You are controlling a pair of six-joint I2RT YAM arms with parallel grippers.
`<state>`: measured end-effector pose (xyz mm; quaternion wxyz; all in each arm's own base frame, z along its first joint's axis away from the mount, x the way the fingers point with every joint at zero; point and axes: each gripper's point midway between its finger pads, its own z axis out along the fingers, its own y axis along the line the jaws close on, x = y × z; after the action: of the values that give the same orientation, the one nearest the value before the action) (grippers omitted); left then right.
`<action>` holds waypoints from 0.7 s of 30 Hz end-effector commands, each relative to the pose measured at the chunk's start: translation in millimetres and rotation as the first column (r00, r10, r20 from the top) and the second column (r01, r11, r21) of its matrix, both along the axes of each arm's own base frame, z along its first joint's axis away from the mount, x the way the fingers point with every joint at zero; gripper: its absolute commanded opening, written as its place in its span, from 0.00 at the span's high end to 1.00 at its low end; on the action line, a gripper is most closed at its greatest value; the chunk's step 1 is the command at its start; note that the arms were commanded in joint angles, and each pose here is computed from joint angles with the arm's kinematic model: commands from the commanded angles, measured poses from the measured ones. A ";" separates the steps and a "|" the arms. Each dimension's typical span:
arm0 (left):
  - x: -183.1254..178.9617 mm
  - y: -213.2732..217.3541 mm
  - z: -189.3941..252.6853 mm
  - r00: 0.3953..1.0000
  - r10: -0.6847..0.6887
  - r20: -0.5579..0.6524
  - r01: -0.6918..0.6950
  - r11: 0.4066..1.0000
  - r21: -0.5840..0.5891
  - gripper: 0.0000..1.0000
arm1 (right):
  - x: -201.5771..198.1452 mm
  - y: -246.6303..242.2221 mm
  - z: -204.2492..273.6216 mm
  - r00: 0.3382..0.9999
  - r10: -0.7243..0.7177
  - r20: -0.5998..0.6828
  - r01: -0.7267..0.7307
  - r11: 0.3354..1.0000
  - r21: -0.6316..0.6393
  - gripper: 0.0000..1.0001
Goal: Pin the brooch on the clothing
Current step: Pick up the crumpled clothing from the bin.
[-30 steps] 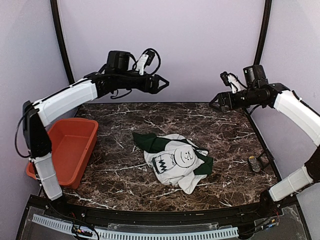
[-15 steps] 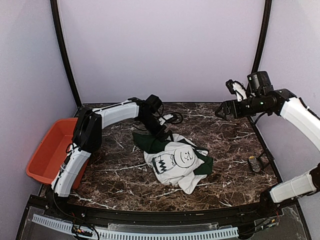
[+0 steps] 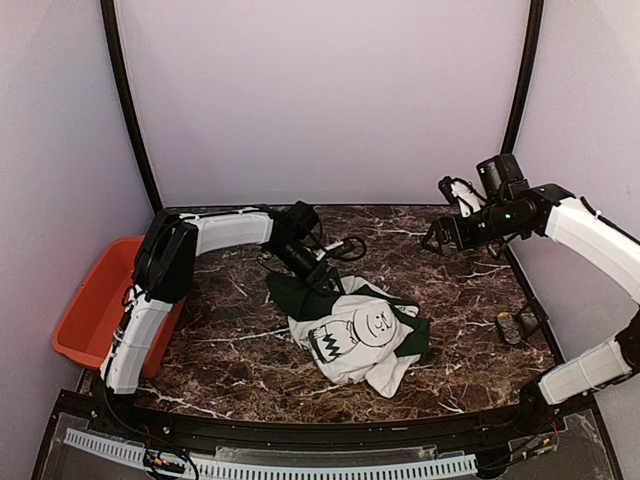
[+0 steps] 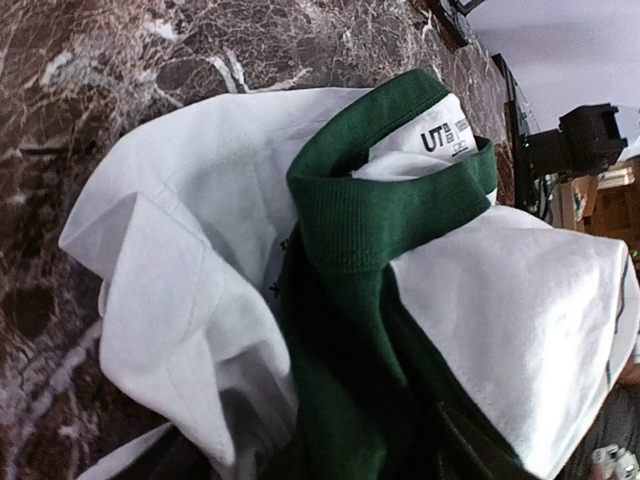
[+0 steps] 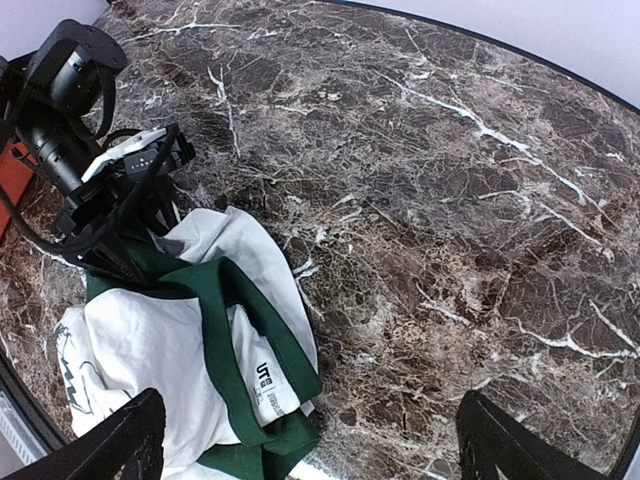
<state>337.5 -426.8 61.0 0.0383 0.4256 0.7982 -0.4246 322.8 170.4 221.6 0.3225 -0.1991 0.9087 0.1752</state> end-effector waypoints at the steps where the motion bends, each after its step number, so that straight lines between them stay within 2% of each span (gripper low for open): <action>1: -24.3 -4.9 37.8 0.999 -0.046 -0.017 0.045 0.995 -0.088 0.42 | 0.5 7.2 -8.3 1.000 0.014 -0.004 -0.014 1.000 -0.002 0.01; 2: -27.6 -4.4 36.7 0.998 -0.058 -0.022 0.056 0.994 -0.092 0.60 | 0.5 9.0 -10.4 1.000 0.018 -0.007 -0.018 1.000 -0.004 0.01; 3: -32.5 -4.3 35.6 0.997 -0.066 -0.037 0.062 0.993 -0.104 0.72 | 0.5 9.9 -13.7 1.000 0.020 -0.014 -0.020 1.000 -0.007 0.01; 4: -33.9 -5.0 37.8 0.997 -0.065 -0.048 0.059 0.991 -0.117 0.91 | 1.0 11.1 -16.1 1.000 0.022 -0.019 -0.023 1.000 -0.010 0.01; 6: -28.4 -6.3 52.1 0.999 -0.038 -0.026 0.034 0.988 -0.150 0.98 | 1.4 14.1 -21.4 0.999 0.030 -0.034 -0.030 0.999 -0.016 0.01; 9: 1.1 -9.8 85.9 0.996 0.066 0.066 -0.046 0.963 -0.267 0.99 | 2.9 19.4 -26.5 0.998 0.040 -0.048 -0.041 0.999 -0.027 0.01; 10: 15.5 -4.3 115.3 0.987 0.147 0.062 -0.120 0.943 -0.311 0.99 | 3.7 20.6 -28.6 0.998 0.042 -0.054 -0.044 0.998 -0.033 0.02; 11: 30.2 -6.0 132.0 0.972 0.193 0.133 -0.125 0.908 -0.401 0.99 | 4.9 21.7 -29.3 0.997 0.044 -0.056 -0.046 0.998 -0.037 0.01; 12: 42.4 3.3 163.4 0.955 0.270 0.124 -0.188 0.872 -0.451 0.99 | 6.0 22.3 -29.1 0.997 0.044 -0.056 -0.046 0.998 -0.040 0.01; 14: 55.9 13.4 206.4 0.919 0.352 0.178 -0.199 0.803 -0.562 0.99 | 8.4 24.5 -28.9 0.997 0.047 -0.055 -0.049 0.998 -0.040 0.01; 18: 50.0 22.2 254.2 0.886 0.379 0.267 -0.139 0.766 -0.627 0.99 | 9.1 35.0 -31.9 0.995 0.075 -0.067 -0.075 0.997 -0.004 0.01; 21: 37.0 33.3 260.3 0.865 0.397 0.307 -0.121 0.759 -0.640 0.99 | 7.1 46.4 -32.4 0.992 0.115 -0.052 -0.113 0.993 0.040 0.01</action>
<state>393.7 -400.1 265.0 0.3308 0.3391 0.7018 -0.5320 325.4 196.5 176.3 0.2641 -0.2240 0.9209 0.1792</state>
